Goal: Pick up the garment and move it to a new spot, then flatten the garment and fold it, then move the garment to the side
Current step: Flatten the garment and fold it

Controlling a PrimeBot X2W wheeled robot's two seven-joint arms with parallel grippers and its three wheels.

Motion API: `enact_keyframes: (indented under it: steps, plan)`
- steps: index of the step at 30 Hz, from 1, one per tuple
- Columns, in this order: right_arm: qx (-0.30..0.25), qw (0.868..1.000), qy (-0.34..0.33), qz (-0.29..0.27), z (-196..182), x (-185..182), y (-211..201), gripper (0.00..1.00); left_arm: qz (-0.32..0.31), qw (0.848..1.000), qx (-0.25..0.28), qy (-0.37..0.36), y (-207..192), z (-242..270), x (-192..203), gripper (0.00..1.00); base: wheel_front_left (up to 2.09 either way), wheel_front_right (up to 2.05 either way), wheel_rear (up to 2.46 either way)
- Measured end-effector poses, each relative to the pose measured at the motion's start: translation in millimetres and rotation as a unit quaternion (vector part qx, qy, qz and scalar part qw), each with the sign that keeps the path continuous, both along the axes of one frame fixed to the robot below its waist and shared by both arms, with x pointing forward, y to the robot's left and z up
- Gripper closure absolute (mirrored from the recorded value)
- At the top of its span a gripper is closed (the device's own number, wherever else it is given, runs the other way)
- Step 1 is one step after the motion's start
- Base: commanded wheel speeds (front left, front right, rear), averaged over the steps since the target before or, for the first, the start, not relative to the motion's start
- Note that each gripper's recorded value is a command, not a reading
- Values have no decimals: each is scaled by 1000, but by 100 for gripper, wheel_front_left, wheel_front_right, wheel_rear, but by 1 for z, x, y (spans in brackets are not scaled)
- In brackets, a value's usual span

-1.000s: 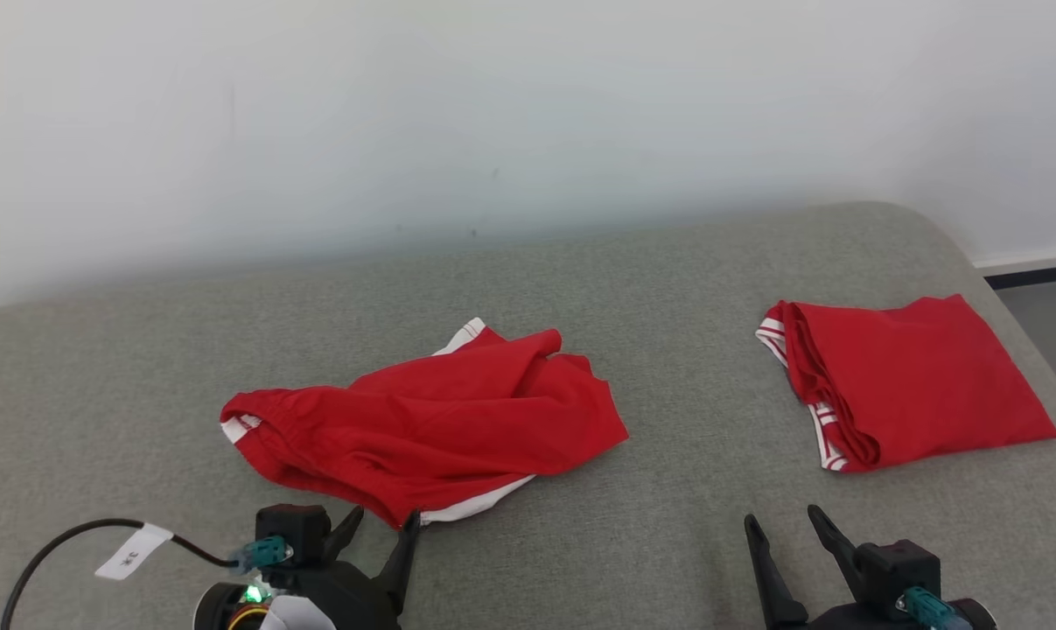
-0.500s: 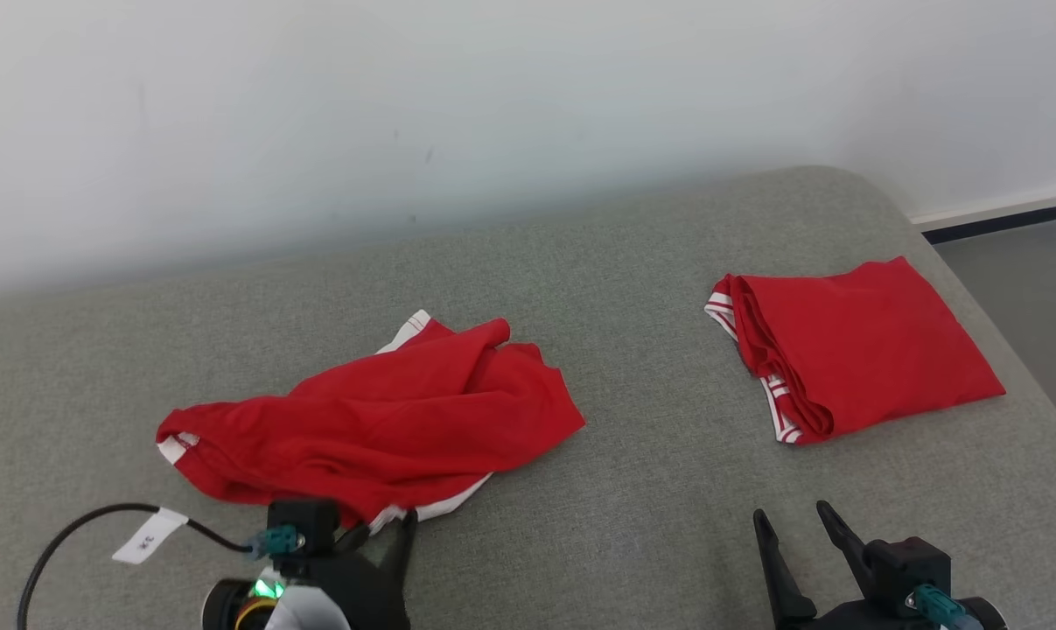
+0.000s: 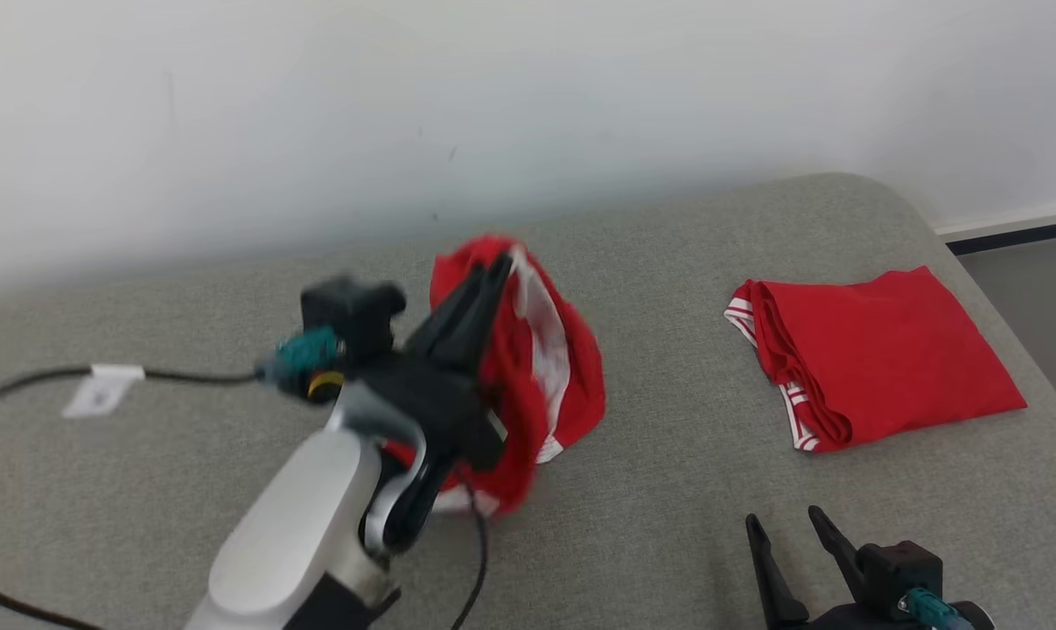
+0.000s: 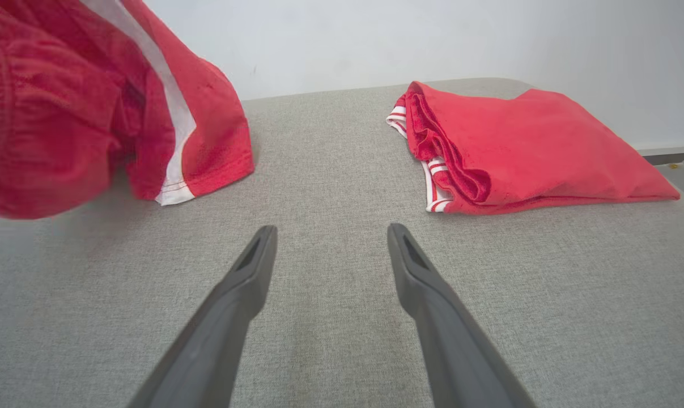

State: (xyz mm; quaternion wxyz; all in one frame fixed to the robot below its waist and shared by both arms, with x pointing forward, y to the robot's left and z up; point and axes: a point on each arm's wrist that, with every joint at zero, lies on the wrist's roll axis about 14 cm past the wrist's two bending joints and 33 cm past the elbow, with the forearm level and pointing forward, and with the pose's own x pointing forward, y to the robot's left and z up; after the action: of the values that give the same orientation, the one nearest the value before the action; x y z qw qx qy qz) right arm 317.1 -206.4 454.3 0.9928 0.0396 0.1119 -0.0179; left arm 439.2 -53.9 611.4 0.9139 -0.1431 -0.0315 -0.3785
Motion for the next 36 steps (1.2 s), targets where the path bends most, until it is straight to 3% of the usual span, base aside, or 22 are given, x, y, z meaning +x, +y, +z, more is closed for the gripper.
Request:
enact_keyframes:
  steps: [7, 12, 14, 17, 21, 25, 31, 32, 33, 34, 35, 36]
  plan:
    - [3, 1000, -9, -6, 4, -1, -3, 0, -57, 992, -81, -72, -27, 94, -20, 100, 0, 0, 0]
    - [4, 1000, -11, -10, 4, -3, -5, 0, -69, 985, -154, -33, -23, 115, -26, 100, 0, 0, 0]
    - [6, 1000, -13, -8, 4, -2, -4, 0, -30, 991, -128, 8, -10, 87, -12, 100, 0, 0, 0]
    - [9, 1000, -13, 0, 3, 0, 1, 0, 60, 993, -48, 92, 32, 12, 14, 100, 0, 0, 0]
    - [9, 1000, -13, 3, 3, 2, 3, 0, 138, 968, 28, 206, 82, -80, 17, 100, 0, 0, 0]
    - [8, 1000, -13, 8, 3, 5, 6, 0, 183, 944, 31, 273, 119, -123, 10, 100, 0, 0, 0]
    - [-3, 1000, -15, 24, 8, 11, 13, 0, 200, 931, 31, 304, 137, -144, -4, 100, 0, 0, 0]
    - [-9, 999, -16, 26, 10, 12, 14, 0, 199, 930, 34, 308, 138, -148, -7, 49, 0, 0, 0]
    - [-12, 999, -19, 28, 13, 13, 14, 0, 197, 928, 36, 314, 138, -151, -10, 25, 0, 0, 0]
    - [-15, 999, -19, 29, 14, 14, 14, 0, 197, 927, 37, 317, 138, -154, -13, 7, 0, 0, 0]
    - [-18, 999, -21, 31, 15, 15, 15, 0, 198, 925, 39, 322, 139, -157, -16, 0, 0, 0, 0]
    - [-20, 999, -20, 33, 16, 16, 15, 0, 198, 922, 42, 330, 141, -162, -20, 0, 0, 0, 0]
